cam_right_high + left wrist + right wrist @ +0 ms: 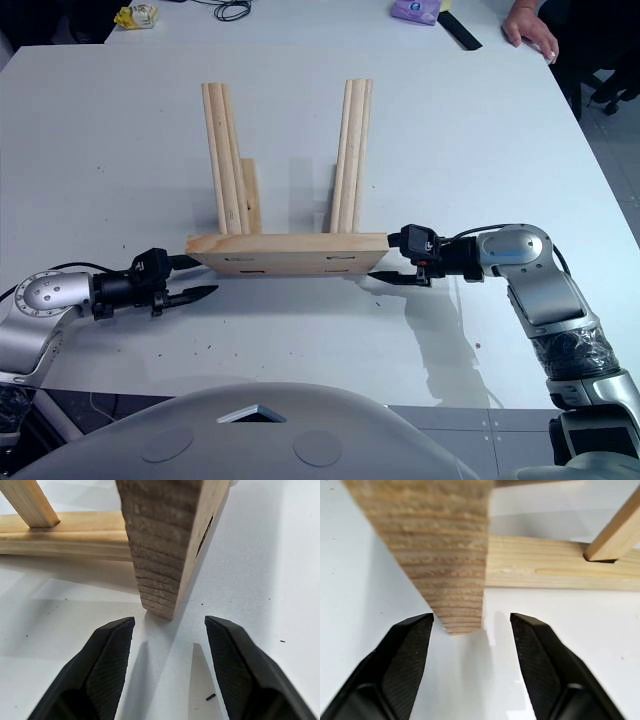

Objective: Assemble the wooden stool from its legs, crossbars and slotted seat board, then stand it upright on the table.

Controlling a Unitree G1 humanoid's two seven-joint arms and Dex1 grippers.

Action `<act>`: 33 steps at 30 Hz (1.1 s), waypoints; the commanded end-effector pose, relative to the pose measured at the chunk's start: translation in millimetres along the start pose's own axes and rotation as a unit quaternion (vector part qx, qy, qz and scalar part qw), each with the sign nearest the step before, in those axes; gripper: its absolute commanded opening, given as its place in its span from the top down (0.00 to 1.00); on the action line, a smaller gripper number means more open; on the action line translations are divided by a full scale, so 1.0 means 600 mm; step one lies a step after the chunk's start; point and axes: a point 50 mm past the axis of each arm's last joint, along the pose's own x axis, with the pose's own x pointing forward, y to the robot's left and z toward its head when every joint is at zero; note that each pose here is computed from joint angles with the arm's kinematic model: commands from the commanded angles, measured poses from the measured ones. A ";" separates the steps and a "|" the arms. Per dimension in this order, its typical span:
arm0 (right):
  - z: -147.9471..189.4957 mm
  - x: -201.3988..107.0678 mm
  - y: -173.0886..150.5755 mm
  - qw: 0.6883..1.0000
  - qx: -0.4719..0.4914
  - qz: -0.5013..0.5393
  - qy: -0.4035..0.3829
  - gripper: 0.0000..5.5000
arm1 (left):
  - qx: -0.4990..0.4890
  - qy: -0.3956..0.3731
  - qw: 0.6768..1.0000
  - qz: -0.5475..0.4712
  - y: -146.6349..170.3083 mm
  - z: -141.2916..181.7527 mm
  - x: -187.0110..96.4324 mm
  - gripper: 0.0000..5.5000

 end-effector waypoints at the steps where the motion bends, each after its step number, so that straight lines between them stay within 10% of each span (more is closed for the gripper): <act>1: 0.009 0.009 -0.006 1.000 -0.016 0.005 -0.002 0.48 | 0.018 -0.001 1.000 0.000 0.009 0.003 0.011 0.53; 18: 0.012 0.025 -0.011 1.000 -0.024 0.015 -0.003 0.48 | 0.051 -0.022 0.998 -0.041 0.011 0.022 0.036 0.37; 33: 0.010 0.041 -0.001 1.000 -0.012 0.019 -0.016 0.75 | 0.040 -0.011 0.998 -0.044 0.008 0.001 0.051 0.48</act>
